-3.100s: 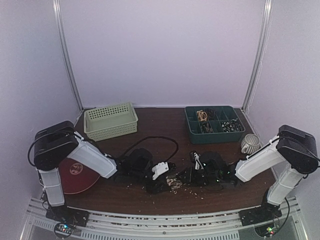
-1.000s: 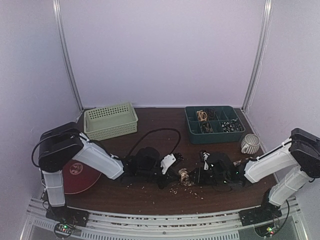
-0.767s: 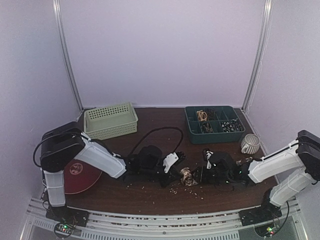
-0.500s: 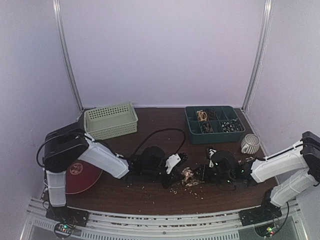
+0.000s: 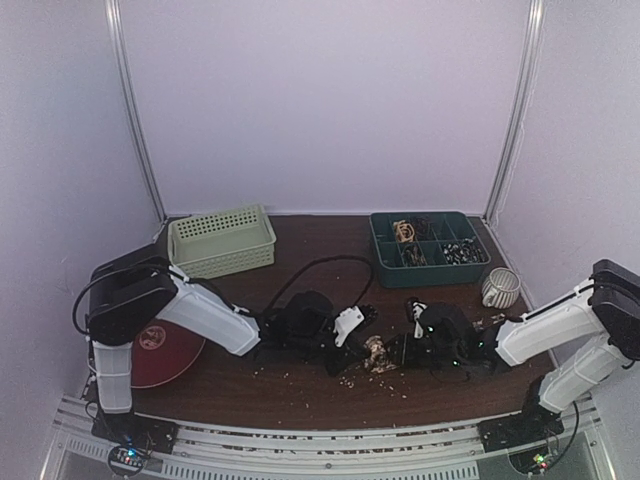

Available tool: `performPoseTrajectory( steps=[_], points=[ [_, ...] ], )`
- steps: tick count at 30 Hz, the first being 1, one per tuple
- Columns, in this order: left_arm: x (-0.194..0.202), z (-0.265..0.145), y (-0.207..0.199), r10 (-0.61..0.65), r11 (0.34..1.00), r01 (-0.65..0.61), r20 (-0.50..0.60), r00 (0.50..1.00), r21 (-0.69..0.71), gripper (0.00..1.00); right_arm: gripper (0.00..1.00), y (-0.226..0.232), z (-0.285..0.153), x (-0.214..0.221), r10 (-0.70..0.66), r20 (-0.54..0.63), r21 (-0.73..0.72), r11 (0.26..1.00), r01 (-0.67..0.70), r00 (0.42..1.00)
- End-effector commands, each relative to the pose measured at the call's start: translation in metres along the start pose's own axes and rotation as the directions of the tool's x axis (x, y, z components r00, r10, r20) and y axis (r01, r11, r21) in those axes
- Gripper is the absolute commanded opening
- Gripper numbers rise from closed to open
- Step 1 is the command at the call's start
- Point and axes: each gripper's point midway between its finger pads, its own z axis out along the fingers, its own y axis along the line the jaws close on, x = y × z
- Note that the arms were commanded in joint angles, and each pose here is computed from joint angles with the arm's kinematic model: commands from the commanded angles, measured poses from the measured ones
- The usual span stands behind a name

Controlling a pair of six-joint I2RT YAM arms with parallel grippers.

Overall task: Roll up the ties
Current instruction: Roll the tie at the center of the board.

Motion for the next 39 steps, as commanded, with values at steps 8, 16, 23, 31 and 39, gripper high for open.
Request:
performPoseTrajectory(
  steps=[8,16,23,31,39],
  points=[
    [-0.009,-0.008,-0.003,0.02,1.0,-0.019,0.036,0.999,-0.012,0.0,0.25,0.017,0.015,0.016,0.097,-0.084,-0.118,0.987,-0.107,0.992],
    [-0.015,-0.012,-0.001,0.03,0.999,-0.029,0.048,0.998,-0.026,0.0,0.25,0.004,0.005,0.007,0.072,-0.029,-0.06,0.995,-0.074,0.997],
    [-0.018,-0.019,0.001,0.042,0.998,-0.039,0.052,0.998,-0.051,0.0,0.25,0.036,0.005,0.012,0.132,-0.113,-0.208,0.966,-0.153,0.985],
    [-0.012,-0.013,-0.004,0.033,0.999,-0.032,0.033,0.999,-0.013,0.0,0.24,0.005,0.01,0.017,0.101,-0.088,-0.064,0.992,-0.107,0.991],
    [-0.01,-0.007,-0.009,0.031,0.999,-0.031,0.015,0.999,0.019,0.07,0.26,-0.021,-0.001,-0.002,0.002,-0.004,0.109,0.994,-0.002,1.0]
  ],
)
